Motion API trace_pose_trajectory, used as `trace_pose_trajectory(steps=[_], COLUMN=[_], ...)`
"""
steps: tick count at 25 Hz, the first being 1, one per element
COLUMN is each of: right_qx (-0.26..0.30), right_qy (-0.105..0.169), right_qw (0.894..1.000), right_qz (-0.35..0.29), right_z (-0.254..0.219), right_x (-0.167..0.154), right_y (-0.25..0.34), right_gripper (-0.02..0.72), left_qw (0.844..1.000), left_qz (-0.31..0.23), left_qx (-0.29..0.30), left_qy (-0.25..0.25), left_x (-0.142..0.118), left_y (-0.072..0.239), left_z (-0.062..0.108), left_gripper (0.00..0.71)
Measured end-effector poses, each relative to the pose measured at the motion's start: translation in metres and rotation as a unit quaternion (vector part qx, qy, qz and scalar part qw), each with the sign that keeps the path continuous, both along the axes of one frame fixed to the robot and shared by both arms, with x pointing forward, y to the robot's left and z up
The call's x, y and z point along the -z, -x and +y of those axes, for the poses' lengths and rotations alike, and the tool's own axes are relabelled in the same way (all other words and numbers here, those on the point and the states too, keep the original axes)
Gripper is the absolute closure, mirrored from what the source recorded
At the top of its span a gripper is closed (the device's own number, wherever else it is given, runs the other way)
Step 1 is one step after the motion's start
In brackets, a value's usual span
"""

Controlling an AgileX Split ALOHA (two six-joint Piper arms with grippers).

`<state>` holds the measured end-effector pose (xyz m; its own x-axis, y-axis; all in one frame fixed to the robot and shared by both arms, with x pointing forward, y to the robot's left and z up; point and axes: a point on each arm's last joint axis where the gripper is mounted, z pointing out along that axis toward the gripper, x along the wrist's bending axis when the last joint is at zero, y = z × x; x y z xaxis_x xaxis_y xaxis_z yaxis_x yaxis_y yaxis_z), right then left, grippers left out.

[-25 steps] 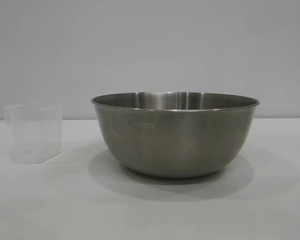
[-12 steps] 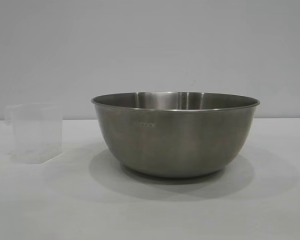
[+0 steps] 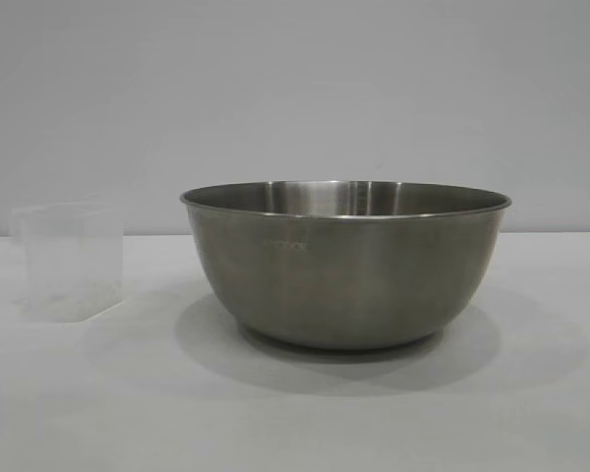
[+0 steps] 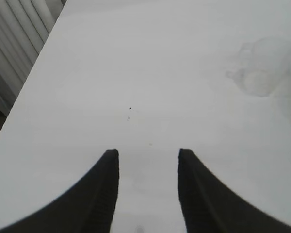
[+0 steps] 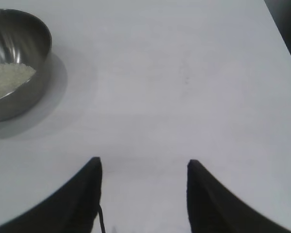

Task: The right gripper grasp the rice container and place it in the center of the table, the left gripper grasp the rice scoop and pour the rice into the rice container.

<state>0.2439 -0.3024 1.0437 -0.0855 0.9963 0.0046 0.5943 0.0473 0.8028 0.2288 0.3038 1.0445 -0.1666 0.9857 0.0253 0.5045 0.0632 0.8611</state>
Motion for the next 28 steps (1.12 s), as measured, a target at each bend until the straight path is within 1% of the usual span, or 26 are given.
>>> trace_pose_trajectory(steps=[19,22,26,28], right_qx=[0.001,0.016,0.032,0.038], right_qy=[-0.001,-0.002,-0.005,-0.005], right_qw=[1.000,1.000,0.998,0.998], right_qz=[-0.005,-0.014,-0.045,-0.047], right_z=[0.000,-0.001,-0.001,-0.001], right_x=[0.000,0.000,0.000,0.000], right_y=[0.001,0.004,0.013,0.015], right_gripper=[0.334,0.334,0.334,0.334], left_qw=[1.000,1.000,1.000,1.000], left_qz=[-0.001,-0.001,-0.001,-0.003], left_qx=[0.000,0.000,0.000,0.000], left_qy=[0.000,0.000,0.000,0.000], left_x=[0.000,0.000,0.000,0.000], left_y=[0.000,0.000,0.000,0.000], left_z=[0.000,0.000,0.000,0.000], left_gripper=[0.483,0.483,0.483,0.483])
